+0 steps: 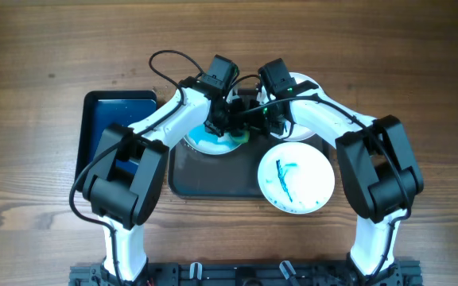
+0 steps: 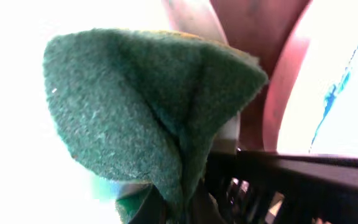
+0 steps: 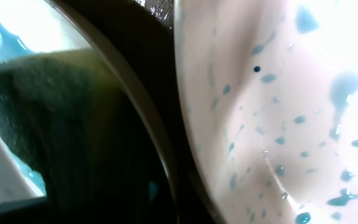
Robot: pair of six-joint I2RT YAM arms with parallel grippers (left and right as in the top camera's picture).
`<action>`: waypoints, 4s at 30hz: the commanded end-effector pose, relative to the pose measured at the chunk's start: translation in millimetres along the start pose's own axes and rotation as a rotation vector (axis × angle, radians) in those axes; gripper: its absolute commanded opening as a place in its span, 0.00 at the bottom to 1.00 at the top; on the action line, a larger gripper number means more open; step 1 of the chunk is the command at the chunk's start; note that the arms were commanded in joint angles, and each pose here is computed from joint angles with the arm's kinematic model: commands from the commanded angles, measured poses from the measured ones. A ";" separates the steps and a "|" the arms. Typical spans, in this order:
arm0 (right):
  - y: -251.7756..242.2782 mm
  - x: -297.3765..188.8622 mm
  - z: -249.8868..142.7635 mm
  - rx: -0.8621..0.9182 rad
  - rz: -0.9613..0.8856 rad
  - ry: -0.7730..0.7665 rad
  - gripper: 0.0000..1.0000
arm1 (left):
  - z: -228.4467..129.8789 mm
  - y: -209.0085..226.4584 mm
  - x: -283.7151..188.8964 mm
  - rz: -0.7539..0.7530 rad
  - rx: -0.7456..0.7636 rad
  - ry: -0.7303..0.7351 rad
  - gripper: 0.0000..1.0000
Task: Clean dirty plates on tray and stack at the side
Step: 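Scrub the held plate with the sponge in the left gripper, then lift the scrubbed plate with right gripper and carry it right, then set the plate down right of the tray and release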
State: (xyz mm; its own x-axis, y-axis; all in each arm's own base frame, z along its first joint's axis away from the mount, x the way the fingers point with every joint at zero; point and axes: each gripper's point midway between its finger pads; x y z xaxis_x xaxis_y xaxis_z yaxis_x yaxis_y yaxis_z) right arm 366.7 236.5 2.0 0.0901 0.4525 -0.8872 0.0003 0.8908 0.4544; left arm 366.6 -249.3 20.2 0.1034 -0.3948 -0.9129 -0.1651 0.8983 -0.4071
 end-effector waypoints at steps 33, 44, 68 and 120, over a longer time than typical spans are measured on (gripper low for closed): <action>41.6 -171.5 -1.1 -0.577 -0.780 -0.552 0.04 | 83.7 100.4 -214.3 0.197 -0.362 -0.386 0.04; 107.8 -265.7 -41.9 -0.756 -1.352 -1.034 0.04 | 82.2 101.0 -214.0 0.201 -0.363 -0.380 0.04; 71.1 -161.3 -20.9 -0.681 -0.754 -0.560 0.04 | 81.4 101.4 -213.5 0.202 -0.366 -0.377 0.04; -167.3 -117.7 69.8 -0.148 -0.338 -0.115 0.34 | 76.9 24.2 -159.5 0.126 -0.165 -0.350 0.04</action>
State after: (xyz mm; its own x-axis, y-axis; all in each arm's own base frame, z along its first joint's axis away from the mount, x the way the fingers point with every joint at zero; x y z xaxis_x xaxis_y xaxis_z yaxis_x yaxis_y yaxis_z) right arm 423.5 40.0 51.4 0.2408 0.1859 -0.9526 -0.0642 0.9824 0.1755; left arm 419.3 -149.2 156.9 0.3912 -0.1640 -0.9056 -0.3744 0.8705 -0.3194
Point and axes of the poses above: each gripper's point midway between its finger pads, its own x axis out along the fingers, its own y axis along the line the jaws close on, z = x × y, and after that the axes turned 7 degrees about -x, right-handed
